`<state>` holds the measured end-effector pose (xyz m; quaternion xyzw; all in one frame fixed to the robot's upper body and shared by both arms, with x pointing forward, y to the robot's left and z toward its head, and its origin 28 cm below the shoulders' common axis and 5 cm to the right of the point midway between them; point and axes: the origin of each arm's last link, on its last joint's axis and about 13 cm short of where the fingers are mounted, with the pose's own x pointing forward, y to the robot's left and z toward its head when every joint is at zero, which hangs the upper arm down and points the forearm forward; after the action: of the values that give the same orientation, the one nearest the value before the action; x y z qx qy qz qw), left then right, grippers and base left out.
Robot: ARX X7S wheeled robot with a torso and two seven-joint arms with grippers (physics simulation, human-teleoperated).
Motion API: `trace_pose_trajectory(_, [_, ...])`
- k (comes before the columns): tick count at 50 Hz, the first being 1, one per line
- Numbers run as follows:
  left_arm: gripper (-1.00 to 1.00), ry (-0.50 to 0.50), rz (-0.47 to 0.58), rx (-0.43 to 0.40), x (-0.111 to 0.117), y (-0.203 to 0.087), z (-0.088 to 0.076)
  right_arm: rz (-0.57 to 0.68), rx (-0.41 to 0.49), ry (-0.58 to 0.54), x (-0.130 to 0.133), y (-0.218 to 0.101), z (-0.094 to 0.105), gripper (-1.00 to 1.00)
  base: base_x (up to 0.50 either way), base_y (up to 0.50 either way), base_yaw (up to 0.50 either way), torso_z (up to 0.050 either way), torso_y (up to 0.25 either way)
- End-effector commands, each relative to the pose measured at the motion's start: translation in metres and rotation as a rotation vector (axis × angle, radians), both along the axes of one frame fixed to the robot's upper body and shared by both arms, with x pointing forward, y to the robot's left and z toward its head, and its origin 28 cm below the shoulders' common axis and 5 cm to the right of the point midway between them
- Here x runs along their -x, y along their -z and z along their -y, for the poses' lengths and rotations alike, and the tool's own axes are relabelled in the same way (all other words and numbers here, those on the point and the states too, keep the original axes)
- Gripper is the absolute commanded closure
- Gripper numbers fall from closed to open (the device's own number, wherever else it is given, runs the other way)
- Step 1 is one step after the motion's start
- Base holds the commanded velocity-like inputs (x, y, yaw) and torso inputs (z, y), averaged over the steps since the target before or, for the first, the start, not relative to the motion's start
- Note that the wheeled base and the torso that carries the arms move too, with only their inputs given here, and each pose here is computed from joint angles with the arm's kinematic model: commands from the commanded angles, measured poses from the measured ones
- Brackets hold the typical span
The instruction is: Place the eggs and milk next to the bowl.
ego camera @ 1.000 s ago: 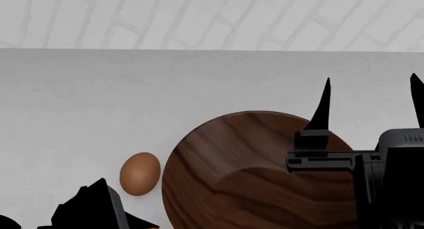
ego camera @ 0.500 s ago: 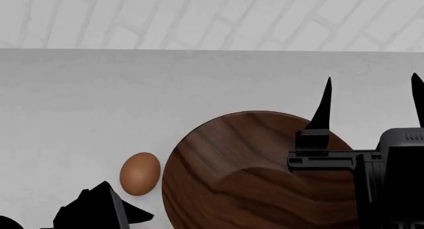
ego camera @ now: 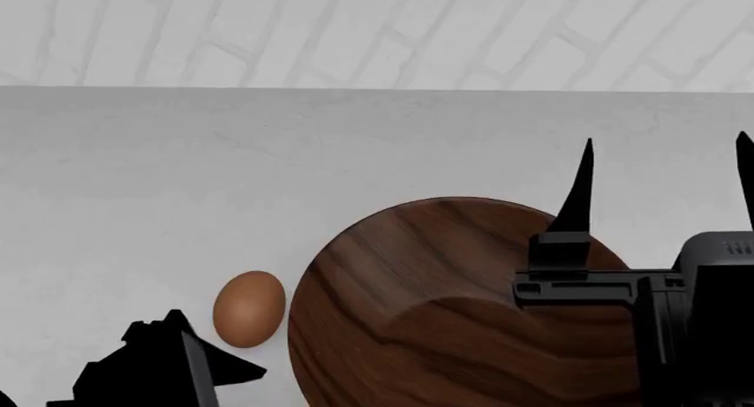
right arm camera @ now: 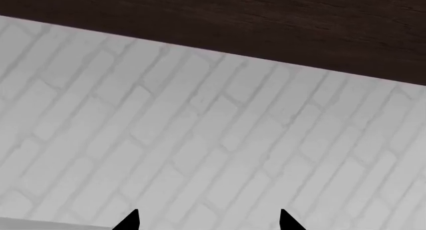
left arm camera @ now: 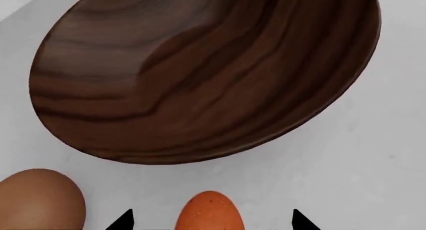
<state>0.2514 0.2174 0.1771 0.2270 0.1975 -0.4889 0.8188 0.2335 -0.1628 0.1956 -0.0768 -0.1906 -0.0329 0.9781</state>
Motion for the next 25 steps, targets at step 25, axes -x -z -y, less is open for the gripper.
trace_pose_trajectory(25, [-1.0, -0.035, 0.126, 0.068, 0.047, -0.037, -0.016, 0.009, 0.001, -0.003, 0.001, -0.004, -0.001, -1.0, 0.0, 0.0, 0.0, 0.0, 0.0])
